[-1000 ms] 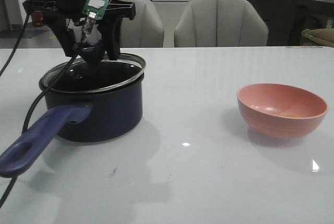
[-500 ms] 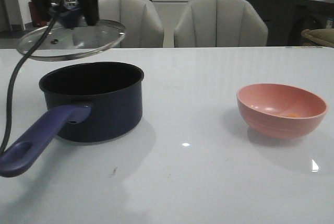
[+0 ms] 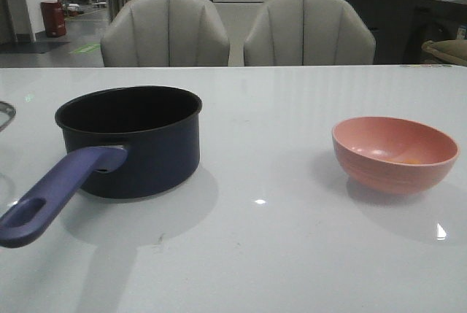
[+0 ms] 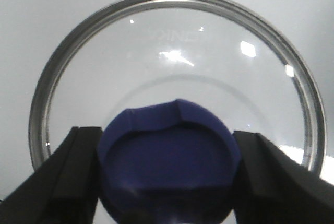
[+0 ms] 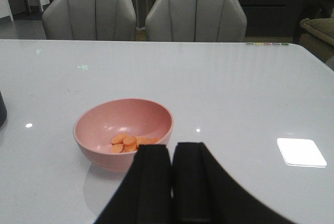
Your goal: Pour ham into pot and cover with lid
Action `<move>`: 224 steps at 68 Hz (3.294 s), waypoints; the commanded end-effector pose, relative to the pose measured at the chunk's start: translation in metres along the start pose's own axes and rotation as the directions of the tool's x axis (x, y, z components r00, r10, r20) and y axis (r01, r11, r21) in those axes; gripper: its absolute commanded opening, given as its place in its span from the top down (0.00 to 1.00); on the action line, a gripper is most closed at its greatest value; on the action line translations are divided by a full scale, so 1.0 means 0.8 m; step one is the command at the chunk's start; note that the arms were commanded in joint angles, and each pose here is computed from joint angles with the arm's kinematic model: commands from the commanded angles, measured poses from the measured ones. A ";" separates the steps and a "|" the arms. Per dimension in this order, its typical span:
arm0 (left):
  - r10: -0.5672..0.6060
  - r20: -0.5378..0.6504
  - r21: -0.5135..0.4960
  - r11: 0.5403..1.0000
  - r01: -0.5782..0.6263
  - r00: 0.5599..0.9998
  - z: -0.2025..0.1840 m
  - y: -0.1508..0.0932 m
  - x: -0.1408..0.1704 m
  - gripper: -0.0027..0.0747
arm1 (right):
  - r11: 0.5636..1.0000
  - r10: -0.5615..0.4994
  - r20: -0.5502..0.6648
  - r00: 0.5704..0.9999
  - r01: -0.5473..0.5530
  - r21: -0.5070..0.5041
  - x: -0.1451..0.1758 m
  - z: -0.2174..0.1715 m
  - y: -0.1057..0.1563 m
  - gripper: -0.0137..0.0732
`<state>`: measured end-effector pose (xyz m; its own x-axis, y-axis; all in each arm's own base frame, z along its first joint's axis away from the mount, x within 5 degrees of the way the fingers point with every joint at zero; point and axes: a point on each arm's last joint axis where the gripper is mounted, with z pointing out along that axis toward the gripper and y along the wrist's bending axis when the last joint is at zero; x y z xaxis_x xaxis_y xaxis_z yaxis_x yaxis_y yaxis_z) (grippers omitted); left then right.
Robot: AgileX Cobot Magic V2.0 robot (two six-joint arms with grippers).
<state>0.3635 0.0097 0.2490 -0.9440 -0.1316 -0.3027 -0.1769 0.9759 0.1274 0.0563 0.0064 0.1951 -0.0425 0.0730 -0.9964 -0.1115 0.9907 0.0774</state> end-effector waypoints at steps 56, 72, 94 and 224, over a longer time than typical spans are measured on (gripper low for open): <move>0.006 0.110 0.027 1.000 -0.009 0.994 0.034 0.013 0.032 0.76 | 1.000 0.000 0.107 0.994 0.001 -0.011 -0.013 -0.003 0.001 0.67; 0.041 0.059 0.023 0.999 -0.043 0.997 0.052 0.010 0.035 0.53 | 1.000 0.000 0.107 0.994 0.001 -0.011 -0.013 -0.003 0.001 0.67; 0.045 0.035 0.019 0.999 -0.046 0.998 0.058 0.010 0.036 0.33 | 1.000 0.000 0.107 0.994 0.001 -0.011 -0.013 -0.003 0.001 0.67; -0.214 0.563 0.330 0.944 0.020 0.798 -0.149 0.031 0.125 0.14 | 1.000 0.000 0.107 0.994 0.001 -0.011 -0.013 -0.003 0.001 0.67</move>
<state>0.2459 0.0018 0.3041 -0.7164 -0.1815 -0.6736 -0.1139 0.9830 -0.1438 0.0563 0.0064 0.1951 -0.0425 0.0730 -0.9964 -0.1115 0.9907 0.0774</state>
